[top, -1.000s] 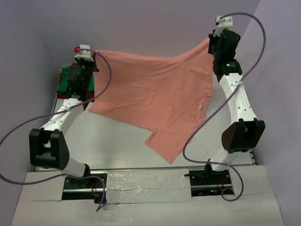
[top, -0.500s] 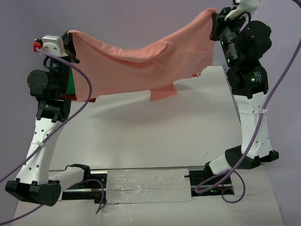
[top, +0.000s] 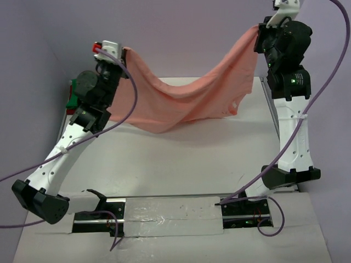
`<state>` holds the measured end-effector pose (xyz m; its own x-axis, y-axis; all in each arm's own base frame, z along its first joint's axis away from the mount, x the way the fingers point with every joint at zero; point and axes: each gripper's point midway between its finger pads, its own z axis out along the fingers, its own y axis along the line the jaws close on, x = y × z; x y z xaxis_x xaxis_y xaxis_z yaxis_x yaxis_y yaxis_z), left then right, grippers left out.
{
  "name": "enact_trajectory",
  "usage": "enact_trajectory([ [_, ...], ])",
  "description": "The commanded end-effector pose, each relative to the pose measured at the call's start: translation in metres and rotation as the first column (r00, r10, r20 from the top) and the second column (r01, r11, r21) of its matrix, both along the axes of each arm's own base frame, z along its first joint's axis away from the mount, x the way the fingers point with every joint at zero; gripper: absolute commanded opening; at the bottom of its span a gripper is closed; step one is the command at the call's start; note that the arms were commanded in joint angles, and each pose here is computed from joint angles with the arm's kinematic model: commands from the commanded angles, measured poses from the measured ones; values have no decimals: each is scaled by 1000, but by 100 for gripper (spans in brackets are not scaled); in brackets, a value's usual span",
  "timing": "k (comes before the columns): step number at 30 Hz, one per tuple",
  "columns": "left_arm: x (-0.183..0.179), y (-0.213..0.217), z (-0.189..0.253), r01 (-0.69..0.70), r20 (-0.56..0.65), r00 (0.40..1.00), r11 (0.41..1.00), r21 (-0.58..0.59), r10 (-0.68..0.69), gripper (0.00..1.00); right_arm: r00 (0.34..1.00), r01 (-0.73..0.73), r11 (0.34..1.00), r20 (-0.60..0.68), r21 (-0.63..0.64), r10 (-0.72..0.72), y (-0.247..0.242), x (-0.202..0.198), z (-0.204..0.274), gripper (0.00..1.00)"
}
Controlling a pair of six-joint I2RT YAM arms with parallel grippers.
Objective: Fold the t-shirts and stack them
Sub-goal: Flatten out the tshirt
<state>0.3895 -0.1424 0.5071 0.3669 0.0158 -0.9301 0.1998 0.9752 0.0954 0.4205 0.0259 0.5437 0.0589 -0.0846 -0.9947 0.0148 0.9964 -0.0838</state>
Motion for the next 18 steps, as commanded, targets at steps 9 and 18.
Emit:
enact_trajectory([
  [9, -34, -55, 87, 43, 127, 991, 994, -97, -31, 0, 955, 242, 970, 185, -31, -232, -99, -71, 62, 0],
  [18, -32, 33, 119, -200, 156, 957, 948, -249, 243, 0, 919, 320, 947, 249, -18, -305, -133, -104, 88, 0],
])
